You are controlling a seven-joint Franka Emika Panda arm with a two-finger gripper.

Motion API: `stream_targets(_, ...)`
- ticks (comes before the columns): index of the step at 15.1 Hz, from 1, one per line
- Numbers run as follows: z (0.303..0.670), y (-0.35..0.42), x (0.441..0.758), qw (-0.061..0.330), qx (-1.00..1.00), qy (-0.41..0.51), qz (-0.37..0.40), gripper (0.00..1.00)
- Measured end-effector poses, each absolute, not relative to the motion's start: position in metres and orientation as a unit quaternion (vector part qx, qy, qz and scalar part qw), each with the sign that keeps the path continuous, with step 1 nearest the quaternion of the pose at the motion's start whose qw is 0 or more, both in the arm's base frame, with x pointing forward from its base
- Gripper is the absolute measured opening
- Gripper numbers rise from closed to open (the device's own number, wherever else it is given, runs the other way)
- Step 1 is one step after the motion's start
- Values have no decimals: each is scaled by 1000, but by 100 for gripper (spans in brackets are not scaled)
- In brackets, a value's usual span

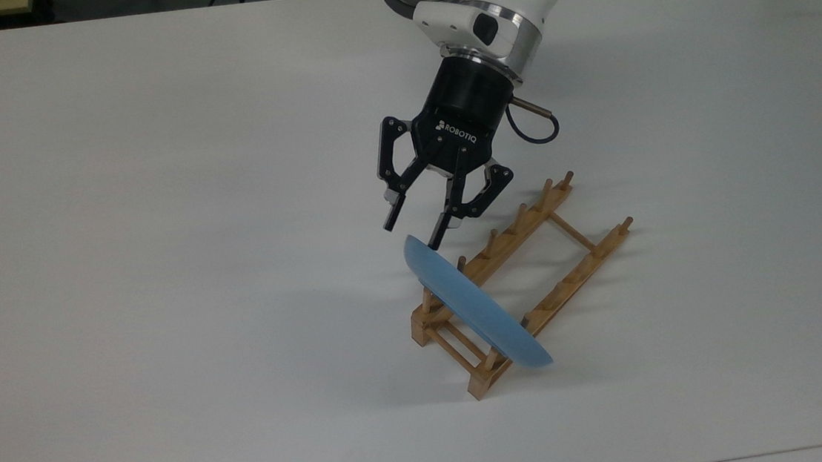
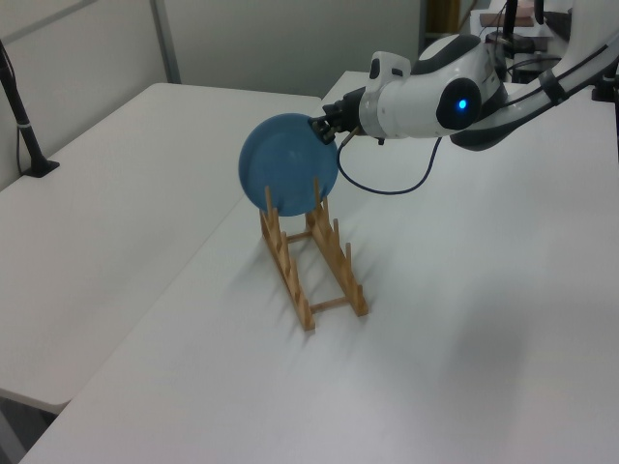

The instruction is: Place plate in plate rack

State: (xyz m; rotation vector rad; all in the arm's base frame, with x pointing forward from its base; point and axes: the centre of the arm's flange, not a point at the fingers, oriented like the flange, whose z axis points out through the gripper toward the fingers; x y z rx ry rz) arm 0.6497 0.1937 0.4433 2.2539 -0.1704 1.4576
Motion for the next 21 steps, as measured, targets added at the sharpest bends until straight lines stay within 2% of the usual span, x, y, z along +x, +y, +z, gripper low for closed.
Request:
stream_targets(5,447,192,651,222,815,-68,531,99)
stream_targets(8,469,190,653,201,814,-104,535,100)
stream_targets(13,538,184,642,109,835,-223,491,100)
stream_targets(15,560,178,635,76,854,-254,447,100)
stream_targets(21,613,121,597,44,915,-307,258,100)
